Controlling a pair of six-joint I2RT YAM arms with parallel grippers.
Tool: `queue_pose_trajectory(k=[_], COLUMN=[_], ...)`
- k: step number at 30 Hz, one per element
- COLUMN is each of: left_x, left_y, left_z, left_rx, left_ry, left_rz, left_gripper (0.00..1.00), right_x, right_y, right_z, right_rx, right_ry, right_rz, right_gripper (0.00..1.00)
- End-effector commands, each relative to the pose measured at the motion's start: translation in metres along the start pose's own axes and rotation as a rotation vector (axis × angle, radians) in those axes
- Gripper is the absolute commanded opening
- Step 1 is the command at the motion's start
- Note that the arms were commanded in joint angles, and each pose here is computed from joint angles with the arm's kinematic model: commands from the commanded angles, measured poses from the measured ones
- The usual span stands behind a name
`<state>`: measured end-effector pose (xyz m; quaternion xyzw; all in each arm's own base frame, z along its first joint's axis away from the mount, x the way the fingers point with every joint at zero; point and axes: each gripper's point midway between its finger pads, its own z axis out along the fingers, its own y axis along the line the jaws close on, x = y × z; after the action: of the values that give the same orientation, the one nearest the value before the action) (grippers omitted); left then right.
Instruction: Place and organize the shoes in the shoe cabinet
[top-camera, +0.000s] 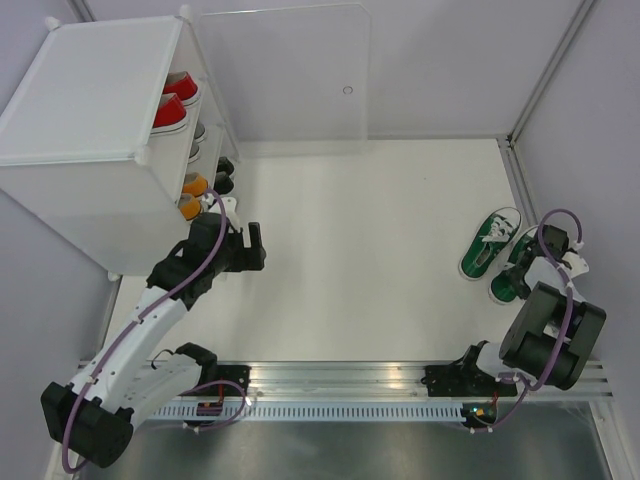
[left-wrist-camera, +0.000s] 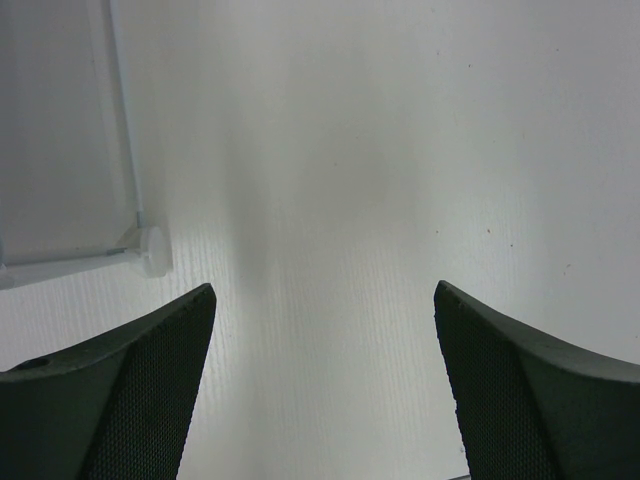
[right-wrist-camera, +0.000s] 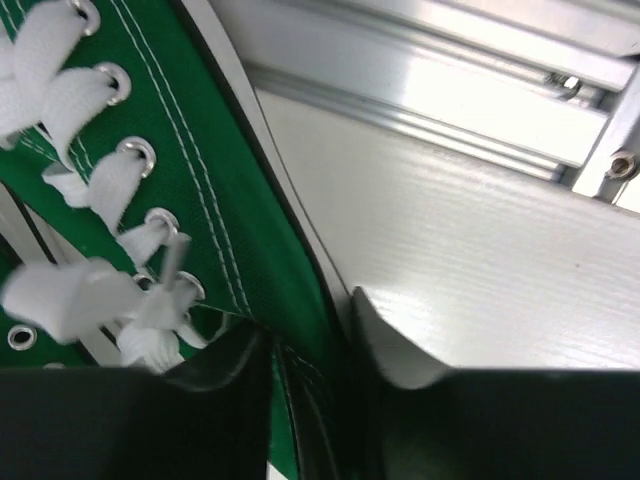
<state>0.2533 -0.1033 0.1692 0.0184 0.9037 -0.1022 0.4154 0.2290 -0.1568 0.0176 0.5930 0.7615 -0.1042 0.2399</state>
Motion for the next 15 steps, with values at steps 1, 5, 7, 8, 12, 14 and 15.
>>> queue_pose_trajectory(k=[1,5,7,8,12,14,15], left_x=[-0.006,-0.004,-0.004,-0.004,-0.004,-0.004,-0.004], left_y=[-0.001,0.000,0.001,0.001,0.005,0.007,0.007], left_z=[0.003,0.004,0.006,0.006,0.006,0.006,0.007], left_rx=[0.011,0.005,-0.003,-0.003,-0.020,-0.031,-0.032], left_ry=[-0.023,-0.014,-0.011,-0.011,-0.013,-0.015,-0.017], left_rz=[0.035,0.040,0.041,0.044,0.047,0.049,0.049], left_gripper=[0.92,0.92,0.92,0.92,0.92,0.92,0.92], right_x=[0.020,0.040,0.053,0.060,0.104,0.124,0.132], right_y=[0.037,0.057,0.077,0.084,0.137,0.157,0.166], right_z=[0.017,0.014,0.005,0.003,-0.033,-0.052,-0.061], right_rx=[-0.134,-0.174,-0.220,-0.234,-0.407,-0.505,-0.543], right_ry=[0.065,0.075,0.071,0.067,0.057,0.067,0.068], right_rz=[-0.039,-0.193,-0.298,-0.351,-0.559,-0.640,-0.664], right_gripper=[0.25,0.01,0.00,0.01,0.01,0.01,0.01])
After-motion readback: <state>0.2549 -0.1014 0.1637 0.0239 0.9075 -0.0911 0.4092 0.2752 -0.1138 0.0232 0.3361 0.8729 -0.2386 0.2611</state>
